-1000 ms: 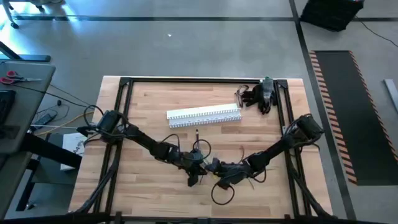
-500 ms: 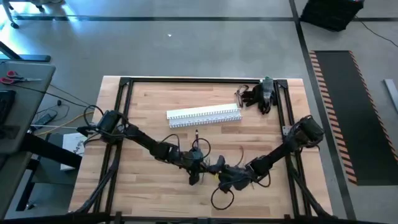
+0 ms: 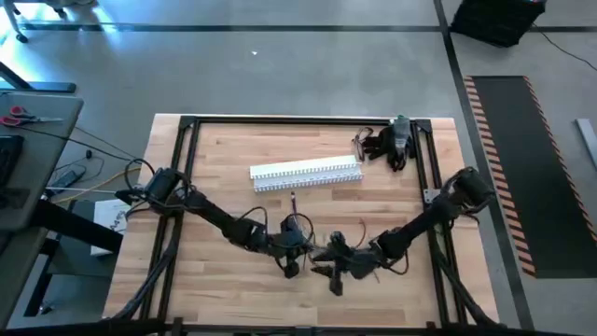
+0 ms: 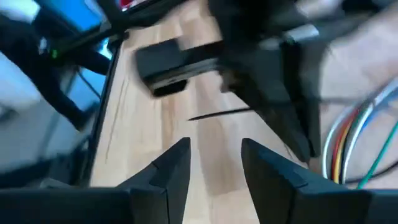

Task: Ziptie cables
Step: Wrap the cable wires with black ziptie

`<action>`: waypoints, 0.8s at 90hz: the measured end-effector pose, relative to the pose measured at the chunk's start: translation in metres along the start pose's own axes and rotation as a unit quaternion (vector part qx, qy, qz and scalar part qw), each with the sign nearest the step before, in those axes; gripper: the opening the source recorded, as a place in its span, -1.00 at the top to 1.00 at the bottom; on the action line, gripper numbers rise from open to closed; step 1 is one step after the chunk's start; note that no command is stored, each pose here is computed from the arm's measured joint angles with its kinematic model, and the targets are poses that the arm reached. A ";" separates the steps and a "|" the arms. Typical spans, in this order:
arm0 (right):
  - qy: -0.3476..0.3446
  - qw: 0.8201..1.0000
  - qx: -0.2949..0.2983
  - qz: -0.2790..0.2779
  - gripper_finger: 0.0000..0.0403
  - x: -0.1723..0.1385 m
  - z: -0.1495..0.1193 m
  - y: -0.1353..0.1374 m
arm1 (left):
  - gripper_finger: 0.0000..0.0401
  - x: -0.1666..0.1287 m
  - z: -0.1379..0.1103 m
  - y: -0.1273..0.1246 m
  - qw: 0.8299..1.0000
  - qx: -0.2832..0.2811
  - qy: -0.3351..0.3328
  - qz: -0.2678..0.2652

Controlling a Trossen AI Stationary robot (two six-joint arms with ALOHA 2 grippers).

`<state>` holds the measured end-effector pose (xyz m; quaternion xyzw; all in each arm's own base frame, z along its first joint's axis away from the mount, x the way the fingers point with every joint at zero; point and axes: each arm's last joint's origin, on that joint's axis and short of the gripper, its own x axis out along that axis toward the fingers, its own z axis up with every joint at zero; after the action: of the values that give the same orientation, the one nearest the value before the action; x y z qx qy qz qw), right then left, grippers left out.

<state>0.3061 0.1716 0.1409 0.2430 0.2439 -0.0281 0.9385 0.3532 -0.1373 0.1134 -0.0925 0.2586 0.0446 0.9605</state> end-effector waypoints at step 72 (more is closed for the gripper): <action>-0.009 0.963 0.270 0.016 0.05 0.011 0.014 -0.019 | 1.00 -0.002 -0.004 -0.001 0.990 0.123 -0.001 0.062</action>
<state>0.3189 0.1492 0.1384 0.4912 0.2144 -0.0797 0.8405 0.3496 -0.1390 0.1117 0.0424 0.2666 0.0721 0.9602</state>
